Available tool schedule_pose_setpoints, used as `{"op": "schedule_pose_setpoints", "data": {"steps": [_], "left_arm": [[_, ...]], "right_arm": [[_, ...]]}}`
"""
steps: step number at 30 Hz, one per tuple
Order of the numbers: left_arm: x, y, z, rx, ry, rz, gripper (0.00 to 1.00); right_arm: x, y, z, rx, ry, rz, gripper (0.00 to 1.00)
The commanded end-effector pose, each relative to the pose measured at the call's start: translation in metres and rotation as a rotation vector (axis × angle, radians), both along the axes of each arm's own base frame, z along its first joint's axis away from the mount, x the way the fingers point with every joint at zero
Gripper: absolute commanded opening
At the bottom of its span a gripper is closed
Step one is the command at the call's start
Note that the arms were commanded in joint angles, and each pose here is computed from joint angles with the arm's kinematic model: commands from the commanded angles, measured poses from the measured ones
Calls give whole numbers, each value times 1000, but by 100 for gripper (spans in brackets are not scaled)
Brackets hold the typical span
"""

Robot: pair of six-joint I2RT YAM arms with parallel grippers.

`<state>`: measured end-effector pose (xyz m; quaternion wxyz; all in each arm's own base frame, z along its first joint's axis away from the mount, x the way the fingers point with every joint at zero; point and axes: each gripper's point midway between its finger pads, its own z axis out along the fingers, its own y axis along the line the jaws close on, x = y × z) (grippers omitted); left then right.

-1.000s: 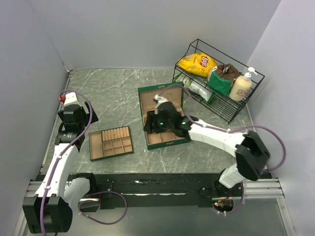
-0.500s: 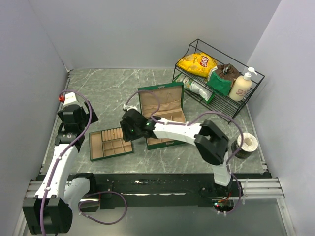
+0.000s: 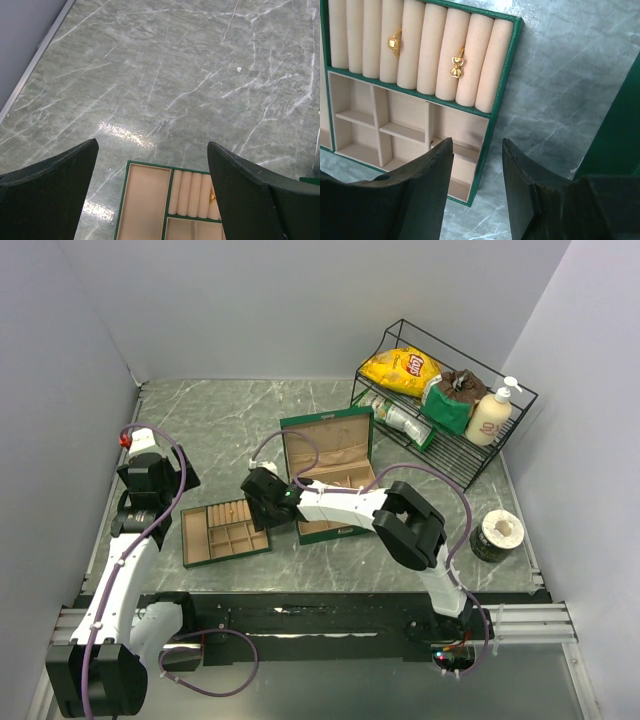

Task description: Organize the mixed jewelry

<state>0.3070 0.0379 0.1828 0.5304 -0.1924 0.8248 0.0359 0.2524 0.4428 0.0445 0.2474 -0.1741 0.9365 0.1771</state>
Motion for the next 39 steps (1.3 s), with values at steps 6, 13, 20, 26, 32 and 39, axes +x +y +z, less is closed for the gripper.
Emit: {"op": "schedule_pose_setpoints", "data": {"steps": [6, 13, 20, 26, 32, 39], "left_arm": [[6, -3, 19, -16, -59, -16, 96], [6, -4, 19, -16, -56, -20, 96], [6, -5, 21, -19, -67, -27, 96], [6, -4, 19, -18, -58, -20, 96], [6, -5, 24, -20, -73, -23, 96], [5, 0, 21, -12, -65, 6, 96]], "right_arm": [[12, 3, -10, -42, -12, -43, 46], [9, 1, -28, -80, 5, -30, 33], [9, -3, -33, -101, 8, -22, 18], [6, 1, -31, -85, 13, 7, 6], [6, 2, -19, -64, 0, 30, 0], [5, 6, 18, 26, -56, 58, 0]]}}
